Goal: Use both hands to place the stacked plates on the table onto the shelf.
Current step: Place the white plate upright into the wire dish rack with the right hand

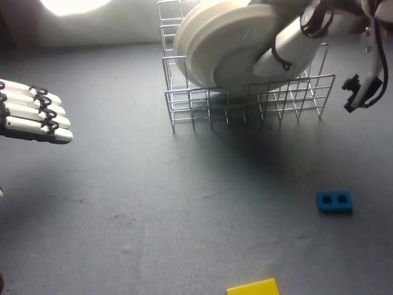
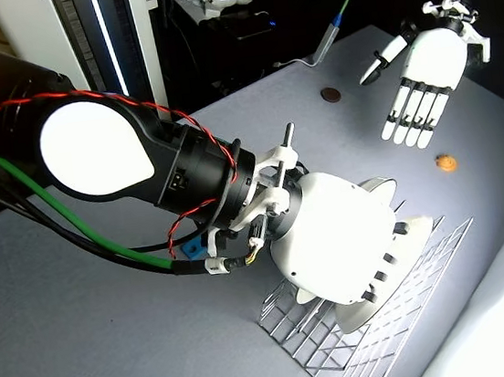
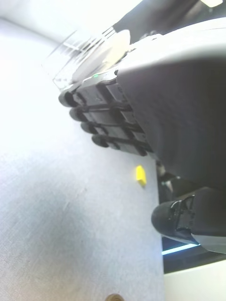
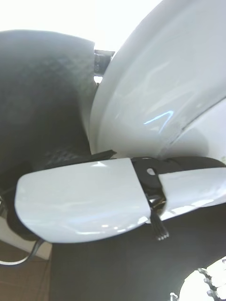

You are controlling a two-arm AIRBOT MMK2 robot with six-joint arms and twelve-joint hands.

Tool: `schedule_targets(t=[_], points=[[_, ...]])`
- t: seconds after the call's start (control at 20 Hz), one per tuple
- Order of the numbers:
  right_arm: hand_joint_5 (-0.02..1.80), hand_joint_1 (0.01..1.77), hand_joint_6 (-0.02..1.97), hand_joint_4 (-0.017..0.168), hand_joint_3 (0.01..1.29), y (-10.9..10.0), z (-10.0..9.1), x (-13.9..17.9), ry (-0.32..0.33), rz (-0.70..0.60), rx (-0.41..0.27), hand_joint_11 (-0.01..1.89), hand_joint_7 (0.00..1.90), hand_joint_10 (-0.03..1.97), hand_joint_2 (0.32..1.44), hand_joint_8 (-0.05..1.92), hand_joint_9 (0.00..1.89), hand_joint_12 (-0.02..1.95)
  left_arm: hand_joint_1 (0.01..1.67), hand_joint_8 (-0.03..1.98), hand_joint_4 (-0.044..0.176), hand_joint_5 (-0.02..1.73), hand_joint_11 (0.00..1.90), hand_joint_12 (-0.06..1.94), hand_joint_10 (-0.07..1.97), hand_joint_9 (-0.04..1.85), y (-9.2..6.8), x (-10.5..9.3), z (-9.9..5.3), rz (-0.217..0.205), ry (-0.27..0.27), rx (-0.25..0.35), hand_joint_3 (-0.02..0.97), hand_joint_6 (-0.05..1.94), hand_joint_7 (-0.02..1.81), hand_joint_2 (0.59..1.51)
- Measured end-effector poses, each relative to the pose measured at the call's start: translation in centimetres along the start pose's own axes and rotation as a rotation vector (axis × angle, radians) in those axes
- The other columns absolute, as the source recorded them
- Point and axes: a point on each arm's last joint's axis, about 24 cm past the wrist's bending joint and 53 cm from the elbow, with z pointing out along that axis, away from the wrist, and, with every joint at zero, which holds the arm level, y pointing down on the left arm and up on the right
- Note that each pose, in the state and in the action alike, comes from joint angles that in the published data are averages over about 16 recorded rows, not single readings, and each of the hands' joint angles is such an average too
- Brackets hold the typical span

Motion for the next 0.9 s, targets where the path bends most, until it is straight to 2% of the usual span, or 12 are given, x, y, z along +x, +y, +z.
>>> schedule_targets(t=[0.25, 0.4, 0.55, 0.7, 0.9], points=[[0.84, 1.32, 1.16, -0.003, 0.02, -0.4, 0.1, 0.3, 0.007, -0.007, 0.002, 0.82, 0.99, 0.64, 1.01, 0.97, 1.04, 1.10, 0.02, 0.00, -0.003, 0.02, 0.02, 0.01, 0.02, 0.02, 0.0, 0.0, 0.0, 0.001, 0.002, 0.001, 0.016, 0.02, 0.03, 1.138], [0.84, 1.32, 1.14, -0.003, 0.02, -0.6, 0.1, 0.4, 0.009, -0.010, 0.002, 0.84, 0.99, 0.73, 1.01, 0.96, 1.03, 1.08, 0.02, 0.00, -0.003, 0.02, 0.02, 0.01, 0.02, 0.02, 0.0, 0.1, 0.0, 0.001, 0.003, 0.001, 0.016, 0.02, 0.02, 1.139], [0.83, 1.31, 1.05, -0.003, 0.02, -0.8, 0.2, 0.4, 0.011, -0.012, 0.001, 0.85, 0.98, 0.74, 1.01, 0.87, 1.02, 1.09, 0.02, 0.00, -0.003, 0.02, 0.02, 0.01, 0.02, 0.02, 0.0, 0.1, 0.0, 0.002, 0.003, 0.001, 0.016, 0.02, 0.02, 1.139], [0.85, 1.31, 1.03, -0.003, 0.02, -0.9, 0.2, 0.4, 0.012, -0.015, -0.001, 0.88, 0.98, 0.87, 1.01, 0.86, 1.01, 1.09, 0.02, 0.00, -0.003, 0.02, 0.02, 0.01, 0.02, 0.02, -0.1, 0.1, 0.0, 0.002, 0.004, 0.002, 0.016, 0.02, 0.02, 1.139], [0.84, 1.31, 1.05, -0.003, 0.02, -1.1, 0.3, 0.4, 0.013, -0.016, -0.001, 0.90, 0.98, 0.87, 1.01, 0.86, 1.01, 1.11, 0.02, 0.00, -0.004, 0.02, 0.02, 0.01, 0.02, 0.02, -0.1, 0.1, 0.1, 0.003, 0.005, 0.002, 0.016, 0.02, 0.02, 1.139]])
